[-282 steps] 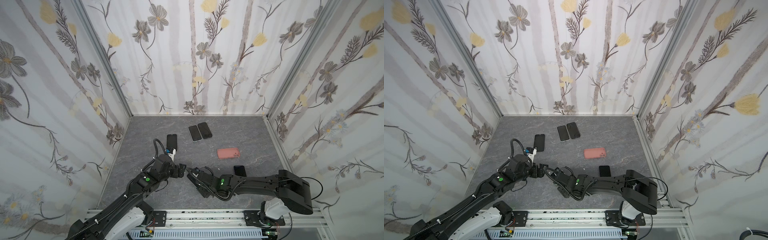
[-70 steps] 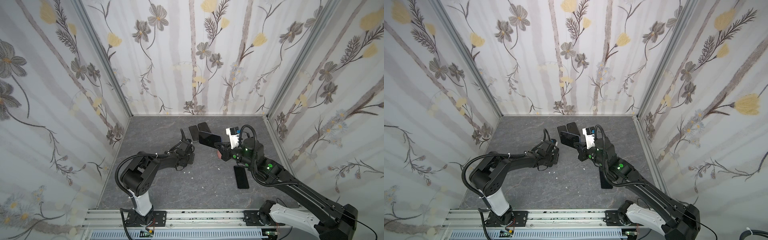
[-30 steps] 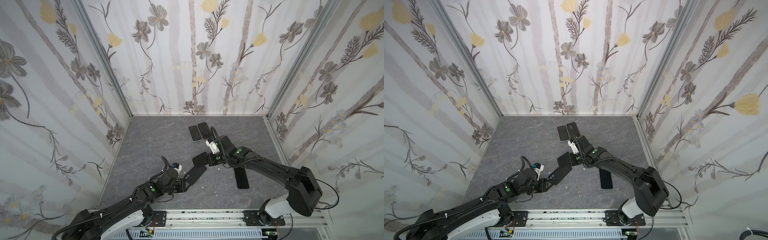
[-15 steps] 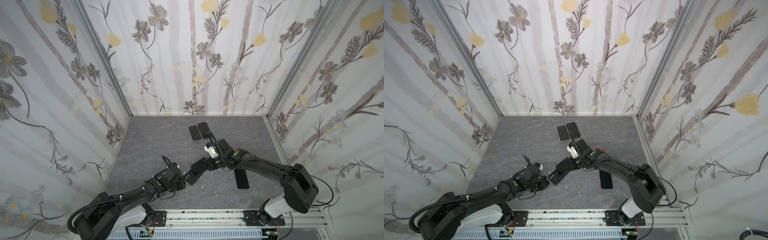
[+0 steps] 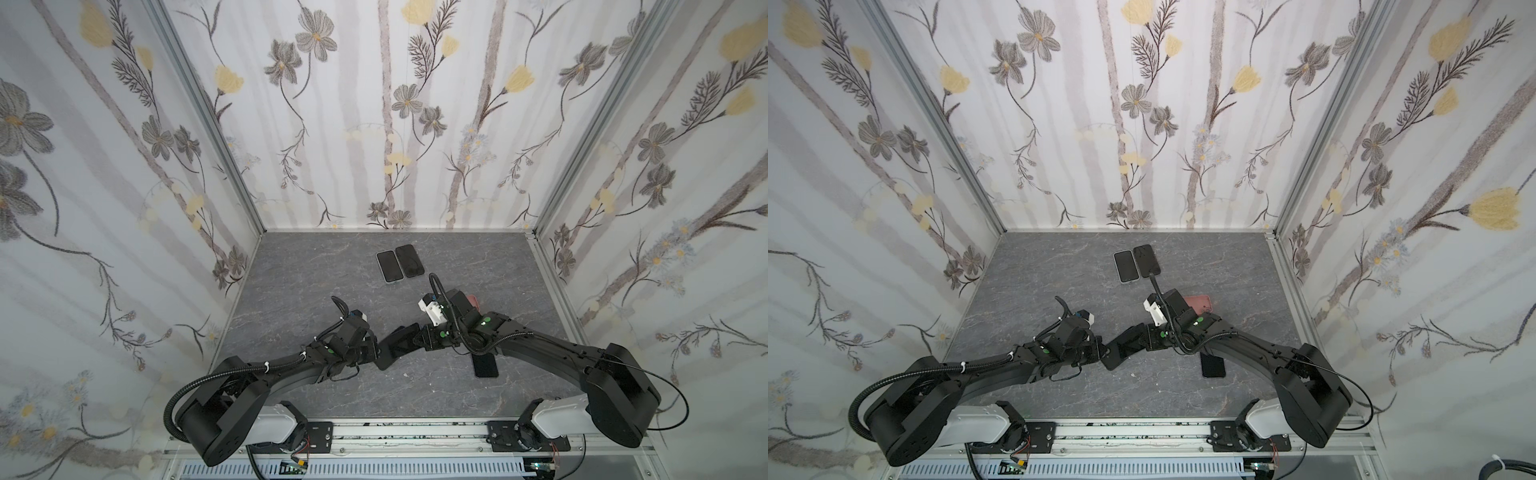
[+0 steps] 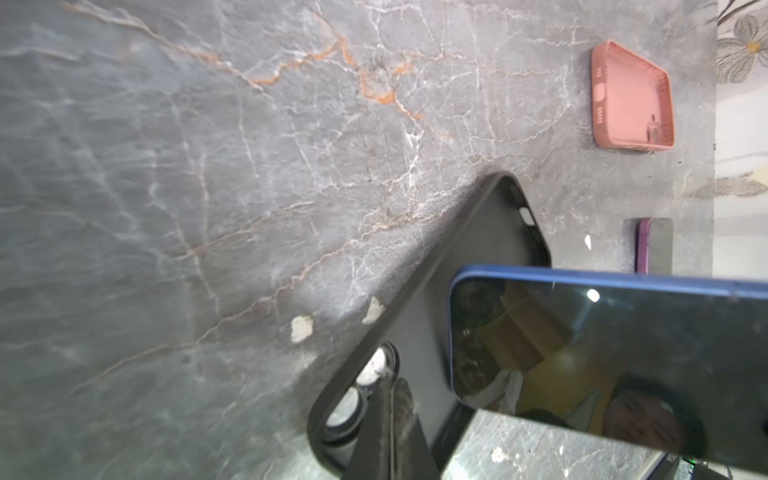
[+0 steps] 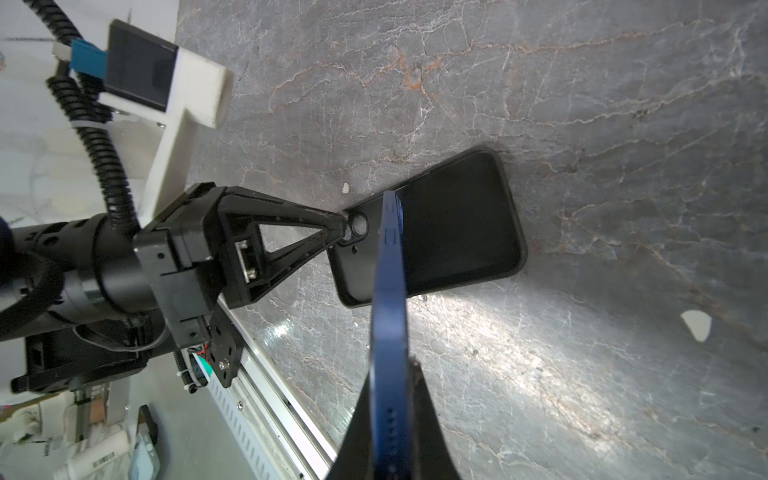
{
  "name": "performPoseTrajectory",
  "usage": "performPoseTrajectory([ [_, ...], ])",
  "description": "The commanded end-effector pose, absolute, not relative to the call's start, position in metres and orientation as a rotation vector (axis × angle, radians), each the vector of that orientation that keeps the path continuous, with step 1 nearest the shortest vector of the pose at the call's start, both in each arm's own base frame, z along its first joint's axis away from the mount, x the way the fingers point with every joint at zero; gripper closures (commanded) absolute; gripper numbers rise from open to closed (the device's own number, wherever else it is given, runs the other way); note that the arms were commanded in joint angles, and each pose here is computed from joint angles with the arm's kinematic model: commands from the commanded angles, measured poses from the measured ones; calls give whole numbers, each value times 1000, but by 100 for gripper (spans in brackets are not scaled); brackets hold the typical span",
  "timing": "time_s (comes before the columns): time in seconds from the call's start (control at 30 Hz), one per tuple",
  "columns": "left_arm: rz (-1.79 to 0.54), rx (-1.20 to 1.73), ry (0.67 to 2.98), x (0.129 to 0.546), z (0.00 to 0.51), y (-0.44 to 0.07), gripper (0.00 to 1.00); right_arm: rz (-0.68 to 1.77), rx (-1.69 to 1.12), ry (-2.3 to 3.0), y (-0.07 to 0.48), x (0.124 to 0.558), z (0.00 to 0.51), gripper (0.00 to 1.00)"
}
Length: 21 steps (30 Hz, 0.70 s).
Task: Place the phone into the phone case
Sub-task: 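Lower the blue phone edge-first into the black case held by left gripper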
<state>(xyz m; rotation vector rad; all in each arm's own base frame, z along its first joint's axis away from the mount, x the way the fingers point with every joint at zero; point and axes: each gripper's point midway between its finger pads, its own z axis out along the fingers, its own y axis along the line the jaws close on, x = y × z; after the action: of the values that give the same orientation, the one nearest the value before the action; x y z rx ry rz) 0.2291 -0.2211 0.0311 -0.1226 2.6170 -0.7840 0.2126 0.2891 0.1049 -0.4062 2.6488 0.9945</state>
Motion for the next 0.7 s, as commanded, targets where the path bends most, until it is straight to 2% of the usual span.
performPoseTrajectory([
  [0.0,-828,-75,2573,242,39,-235,99,1076,-324,2623,294,212,112,100],
  [0.1,-833,-46,2582,248,45,-243,100,1088,-280,2657,290,206,102,100],
  [0.2,-829,-62,2562,248,60,-239,89,1064,-258,2669,289,209,104,100],
  [0.3,-810,-118,2533,238,71,-222,83,1032,-240,2693,284,208,99,100],
  [0.53,-789,-256,2575,199,52,-186,73,1094,-275,2661,297,212,114,100],
  [0.67,-820,-272,2583,191,43,-184,71,1067,-309,2691,298,213,110,100],
])
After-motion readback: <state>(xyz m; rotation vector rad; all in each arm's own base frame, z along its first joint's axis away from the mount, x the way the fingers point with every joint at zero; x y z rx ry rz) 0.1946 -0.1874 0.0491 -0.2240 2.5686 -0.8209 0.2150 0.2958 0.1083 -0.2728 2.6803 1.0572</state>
